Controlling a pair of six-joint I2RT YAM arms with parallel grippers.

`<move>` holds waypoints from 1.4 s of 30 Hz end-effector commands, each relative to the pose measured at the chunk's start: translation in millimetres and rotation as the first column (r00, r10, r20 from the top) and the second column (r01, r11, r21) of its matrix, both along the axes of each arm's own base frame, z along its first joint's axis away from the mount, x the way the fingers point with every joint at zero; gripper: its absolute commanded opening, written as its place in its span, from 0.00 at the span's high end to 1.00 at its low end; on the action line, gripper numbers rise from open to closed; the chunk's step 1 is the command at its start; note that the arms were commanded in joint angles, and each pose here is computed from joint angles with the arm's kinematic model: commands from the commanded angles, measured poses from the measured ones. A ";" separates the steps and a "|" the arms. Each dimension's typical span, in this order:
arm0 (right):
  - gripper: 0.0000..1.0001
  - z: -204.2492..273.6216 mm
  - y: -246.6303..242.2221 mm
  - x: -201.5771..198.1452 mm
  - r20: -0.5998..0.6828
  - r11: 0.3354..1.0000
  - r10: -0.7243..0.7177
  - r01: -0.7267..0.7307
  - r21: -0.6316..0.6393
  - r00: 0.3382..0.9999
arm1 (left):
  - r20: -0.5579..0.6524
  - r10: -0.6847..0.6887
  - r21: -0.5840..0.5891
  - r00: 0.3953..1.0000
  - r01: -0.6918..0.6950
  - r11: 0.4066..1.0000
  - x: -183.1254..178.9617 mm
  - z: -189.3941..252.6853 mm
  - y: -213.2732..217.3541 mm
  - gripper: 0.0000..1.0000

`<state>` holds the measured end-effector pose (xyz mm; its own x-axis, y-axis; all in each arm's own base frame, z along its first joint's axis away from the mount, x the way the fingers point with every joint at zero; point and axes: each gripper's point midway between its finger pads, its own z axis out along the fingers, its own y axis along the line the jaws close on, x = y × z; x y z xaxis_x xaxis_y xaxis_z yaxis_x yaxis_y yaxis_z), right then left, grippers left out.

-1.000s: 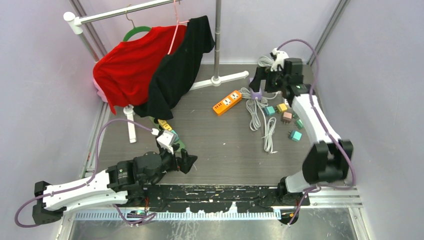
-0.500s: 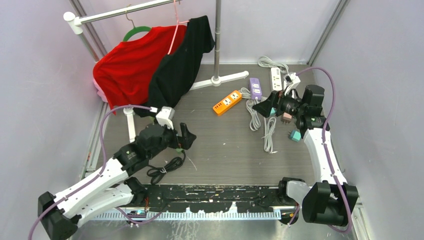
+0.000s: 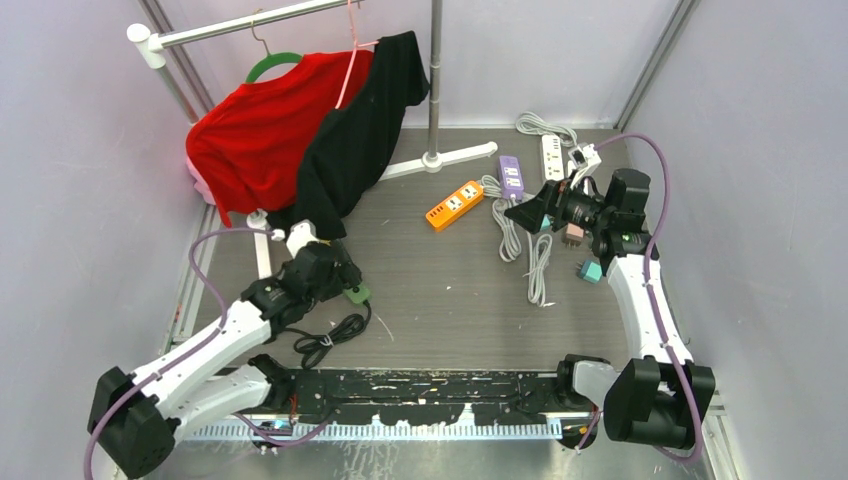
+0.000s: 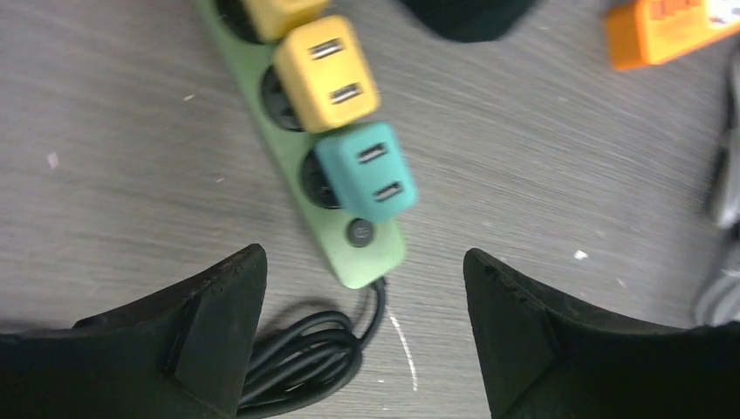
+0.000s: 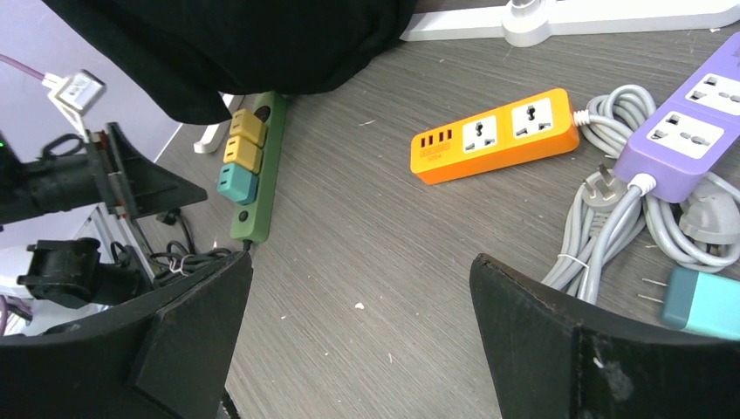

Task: Pull the plug off the socket
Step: Move the socket to the center of the board.

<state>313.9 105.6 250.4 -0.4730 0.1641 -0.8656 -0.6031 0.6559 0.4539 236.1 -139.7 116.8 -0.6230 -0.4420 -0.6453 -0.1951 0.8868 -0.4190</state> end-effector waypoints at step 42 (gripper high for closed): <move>0.00 5.3 8.4 -0.8 0.004 0.997 0.060 -0.060 0.055 0.998 | -0.215 0.193 0.207 0.957 -0.148 0.967 30.9 -70.9 -2.2 0.70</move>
